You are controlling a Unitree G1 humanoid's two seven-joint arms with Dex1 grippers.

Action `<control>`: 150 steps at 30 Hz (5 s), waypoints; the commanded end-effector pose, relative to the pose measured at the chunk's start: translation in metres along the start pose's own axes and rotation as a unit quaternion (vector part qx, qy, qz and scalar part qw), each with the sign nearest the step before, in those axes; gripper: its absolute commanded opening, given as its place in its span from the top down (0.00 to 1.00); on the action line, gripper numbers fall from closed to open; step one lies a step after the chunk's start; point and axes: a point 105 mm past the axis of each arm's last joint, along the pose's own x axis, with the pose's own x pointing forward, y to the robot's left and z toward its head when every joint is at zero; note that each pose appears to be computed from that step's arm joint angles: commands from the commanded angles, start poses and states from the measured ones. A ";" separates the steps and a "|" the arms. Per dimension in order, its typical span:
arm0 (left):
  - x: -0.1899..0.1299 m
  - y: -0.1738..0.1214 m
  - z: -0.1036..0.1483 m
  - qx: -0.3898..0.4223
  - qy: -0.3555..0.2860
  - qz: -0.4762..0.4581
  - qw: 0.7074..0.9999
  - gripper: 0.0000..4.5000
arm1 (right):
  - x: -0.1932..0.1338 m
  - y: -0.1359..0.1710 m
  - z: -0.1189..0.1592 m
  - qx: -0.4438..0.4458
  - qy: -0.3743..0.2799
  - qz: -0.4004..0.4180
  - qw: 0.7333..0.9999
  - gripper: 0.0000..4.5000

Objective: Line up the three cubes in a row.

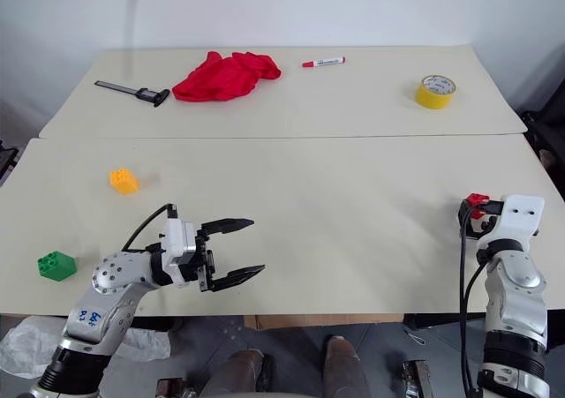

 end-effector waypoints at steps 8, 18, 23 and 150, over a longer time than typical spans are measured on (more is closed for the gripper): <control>-0.012 0.009 0.007 0.030 0.009 0.026 0.999 0.00 | -0.024 0.073 0.050 -0.048 -0.114 0.244 0.962 0.64; -0.027 0.001 -0.004 0.011 0.036 0.048 0.998 0.00 | -0.084 0.218 0.052 -0.166 -0.062 0.718 0.673 0.64; -0.031 -0.003 -0.004 0.010 0.041 0.056 0.998 0.00 | -0.077 0.231 0.036 -0.212 -0.034 0.731 0.648 0.64; -0.223 0.031 -0.043 -0.044 -0.013 0.669 0.742 0.01 | -0.114 0.218 0.080 -0.042 -0.294 0.652 0.697 0.00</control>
